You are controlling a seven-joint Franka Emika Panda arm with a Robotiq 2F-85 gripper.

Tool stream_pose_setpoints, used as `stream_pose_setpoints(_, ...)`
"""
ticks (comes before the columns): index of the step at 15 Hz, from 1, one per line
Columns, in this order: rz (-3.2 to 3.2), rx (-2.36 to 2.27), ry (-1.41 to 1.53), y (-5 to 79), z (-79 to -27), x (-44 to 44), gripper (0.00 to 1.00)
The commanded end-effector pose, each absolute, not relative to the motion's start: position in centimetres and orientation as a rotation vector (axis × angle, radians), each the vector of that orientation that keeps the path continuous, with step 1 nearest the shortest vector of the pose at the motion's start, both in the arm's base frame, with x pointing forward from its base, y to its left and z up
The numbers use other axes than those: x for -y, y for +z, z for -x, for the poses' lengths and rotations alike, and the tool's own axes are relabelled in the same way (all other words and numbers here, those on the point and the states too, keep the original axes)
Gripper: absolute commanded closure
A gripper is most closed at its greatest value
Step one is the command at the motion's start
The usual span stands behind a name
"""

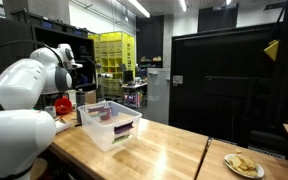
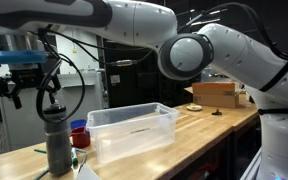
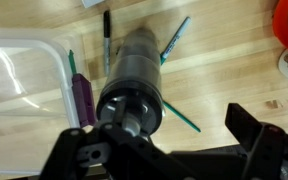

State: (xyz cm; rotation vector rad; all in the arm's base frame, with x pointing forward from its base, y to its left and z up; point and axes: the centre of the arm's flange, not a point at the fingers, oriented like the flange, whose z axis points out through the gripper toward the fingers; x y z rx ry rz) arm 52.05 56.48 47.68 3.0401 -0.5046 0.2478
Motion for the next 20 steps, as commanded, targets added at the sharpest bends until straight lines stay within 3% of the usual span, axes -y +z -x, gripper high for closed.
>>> stream_pose_setpoints(1,-3.028,0.541,0.202,47.3,-53.8,-57.6,0.0)
stream_pose_setpoints(8,-3.006,0.484,0.243,47.6,-51.4,-59.1,0.0)
stream_pose_setpoints(16,-2.959,0.294,0.32,50.1,-41.6,-63.6,0.0)
stream_pose_setpoints(20,-2.883,0.354,0.408,50.9,-40.1,-63.5,0.0)
